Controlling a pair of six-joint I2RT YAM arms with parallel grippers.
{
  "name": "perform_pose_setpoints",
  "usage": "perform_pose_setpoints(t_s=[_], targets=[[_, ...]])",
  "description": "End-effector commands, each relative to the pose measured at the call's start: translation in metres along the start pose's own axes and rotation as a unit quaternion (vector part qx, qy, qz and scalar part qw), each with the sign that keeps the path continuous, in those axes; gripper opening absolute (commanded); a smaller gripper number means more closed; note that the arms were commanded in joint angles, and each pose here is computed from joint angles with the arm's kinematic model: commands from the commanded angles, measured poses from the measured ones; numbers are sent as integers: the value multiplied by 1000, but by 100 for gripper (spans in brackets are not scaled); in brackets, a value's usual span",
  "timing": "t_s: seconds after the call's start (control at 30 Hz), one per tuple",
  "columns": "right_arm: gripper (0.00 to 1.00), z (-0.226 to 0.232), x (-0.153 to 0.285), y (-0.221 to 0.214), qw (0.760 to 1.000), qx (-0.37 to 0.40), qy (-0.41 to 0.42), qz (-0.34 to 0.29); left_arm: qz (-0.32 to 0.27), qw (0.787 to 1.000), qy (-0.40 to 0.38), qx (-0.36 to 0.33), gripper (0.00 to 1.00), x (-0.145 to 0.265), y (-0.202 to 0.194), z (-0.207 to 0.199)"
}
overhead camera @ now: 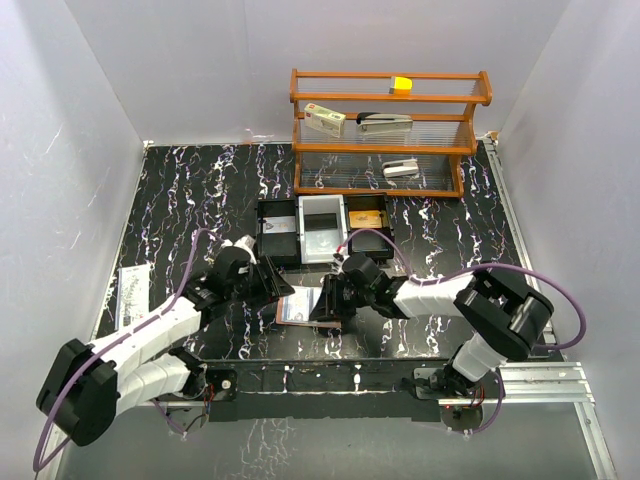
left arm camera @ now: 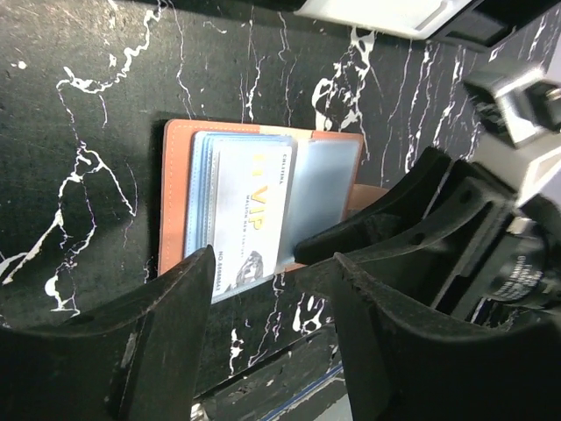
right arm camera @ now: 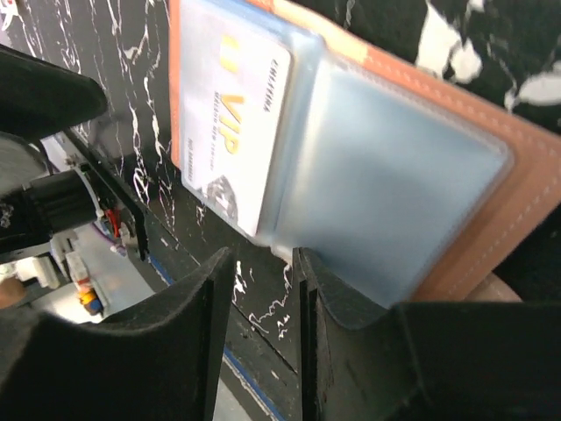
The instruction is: Take the credit cards out of the card holder
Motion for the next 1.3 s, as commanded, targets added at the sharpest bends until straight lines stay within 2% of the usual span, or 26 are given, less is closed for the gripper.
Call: perform_pose_setpoints(t_s=[0.0,0.23,0.53,0.67,0.77,1.0,1.13,1.27], targets=[[31,32,0,22,998,54,19,-25,19,999,-23,-15,52,-2,-3,-8],[32,42,0,24,998,32,40,-28,49,998,-35,-23,38,-14,-13,-8],[32,30,-19,31,999,3,25,-37,87,995,-11,-46,29,-26,-28,6],[29,26,-22,33,999,-2,20,-40,112,992,-18,-55,19,-31,-36,6],[22,25,-22,29,999,-12,30,-30,118,991,4,-61,13,-31,-38,12],[15,27,-16,25,998,-27,55,-22,121,990,22,-68,11,-26,-40,19],[7,27,-10,24,997,-37,73,-8,128,989,22,-65,10,-27,-43,20],[6,27,-7,24,996,-37,78,-4,130,989,25,-66,9,-28,-43,21]])
Point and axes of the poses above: each gripper's point midway between its finger pads, its own x axis back along the fingers, its own z axis along the line the jaws close on, y = z × x, the point moved 1 cm from there along x, back along the fingers, and after that the axes turned 15 degrees about -x, right-handed, at the moved point
